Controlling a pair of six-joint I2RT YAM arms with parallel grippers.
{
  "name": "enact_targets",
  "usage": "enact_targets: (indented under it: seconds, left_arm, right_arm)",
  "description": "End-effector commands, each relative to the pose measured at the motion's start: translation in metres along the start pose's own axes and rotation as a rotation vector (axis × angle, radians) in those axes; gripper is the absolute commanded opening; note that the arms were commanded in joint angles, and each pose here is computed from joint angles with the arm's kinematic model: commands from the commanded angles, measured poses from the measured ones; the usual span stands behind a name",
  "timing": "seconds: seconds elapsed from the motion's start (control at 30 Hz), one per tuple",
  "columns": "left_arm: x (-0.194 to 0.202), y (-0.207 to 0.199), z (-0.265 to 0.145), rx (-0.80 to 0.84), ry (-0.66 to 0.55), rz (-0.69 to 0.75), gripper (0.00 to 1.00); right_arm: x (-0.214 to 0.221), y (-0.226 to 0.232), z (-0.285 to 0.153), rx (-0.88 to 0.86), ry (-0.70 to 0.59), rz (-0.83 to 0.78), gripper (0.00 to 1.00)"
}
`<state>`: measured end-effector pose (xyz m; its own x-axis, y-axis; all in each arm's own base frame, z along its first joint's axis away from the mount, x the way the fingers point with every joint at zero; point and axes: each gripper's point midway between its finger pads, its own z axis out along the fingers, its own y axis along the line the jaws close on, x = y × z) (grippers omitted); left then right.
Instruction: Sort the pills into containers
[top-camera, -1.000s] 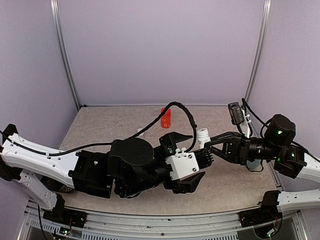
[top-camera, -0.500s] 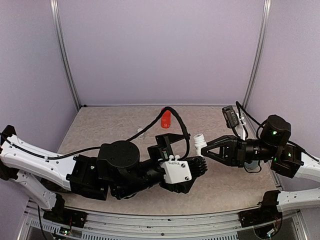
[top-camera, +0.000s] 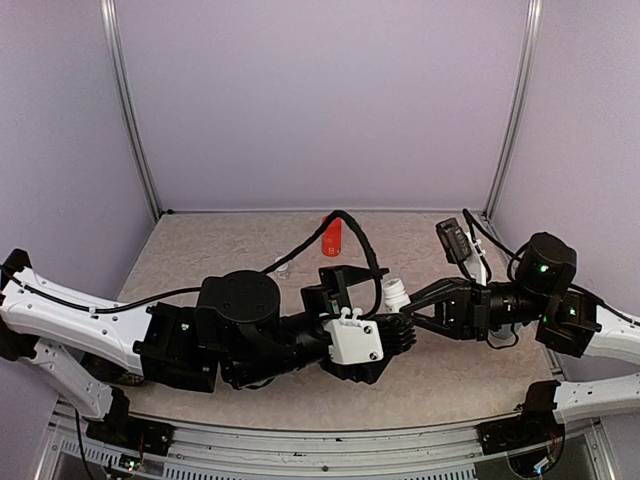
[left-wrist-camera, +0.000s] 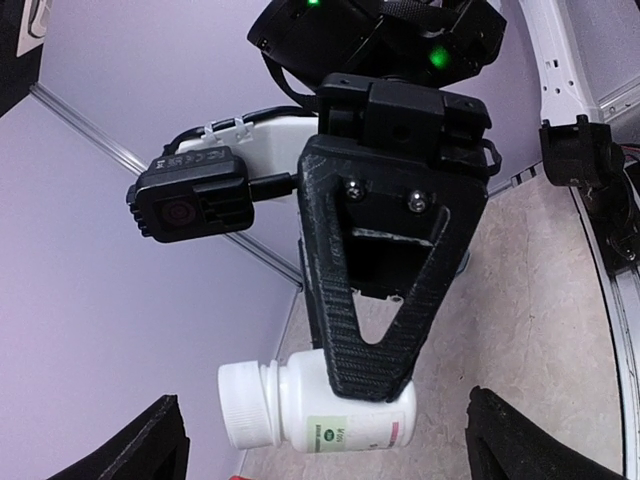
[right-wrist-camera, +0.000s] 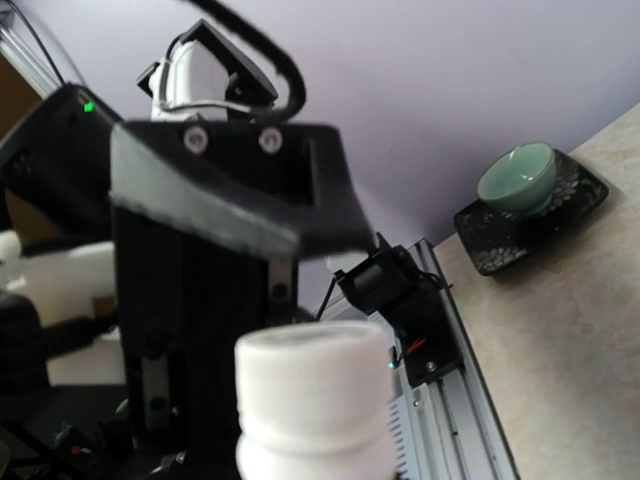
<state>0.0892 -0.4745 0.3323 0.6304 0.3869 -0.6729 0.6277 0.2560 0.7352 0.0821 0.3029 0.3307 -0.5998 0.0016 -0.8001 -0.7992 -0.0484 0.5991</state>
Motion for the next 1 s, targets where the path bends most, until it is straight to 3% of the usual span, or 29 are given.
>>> enact_targets:
  seconds: [0.0,0.33,0.57,0.97]
  left_arm:
    - [-0.01,0.009,0.005,0.008,-0.032,-0.024,0.93]
    - [-0.004,0.007,0.014,0.042,-0.025,-0.039,0.8]
    - [-0.006,0.002,0.013,0.077,-0.048,-0.033,0.61]
    - [-0.012,0.008,0.002,0.036,-0.098,-0.02,0.68]
  right_arm:
    - [0.0,0.01,0.003,-0.052,0.0,-0.015,0.13]
    - [0.003,0.01,0.005,-0.058,0.012,-0.018,0.13]
    - [0.005,0.007,0.005,-0.049,0.014,-0.018,0.13]
    - [0.007,0.004,0.008,-0.051,0.024,-0.009,0.13]
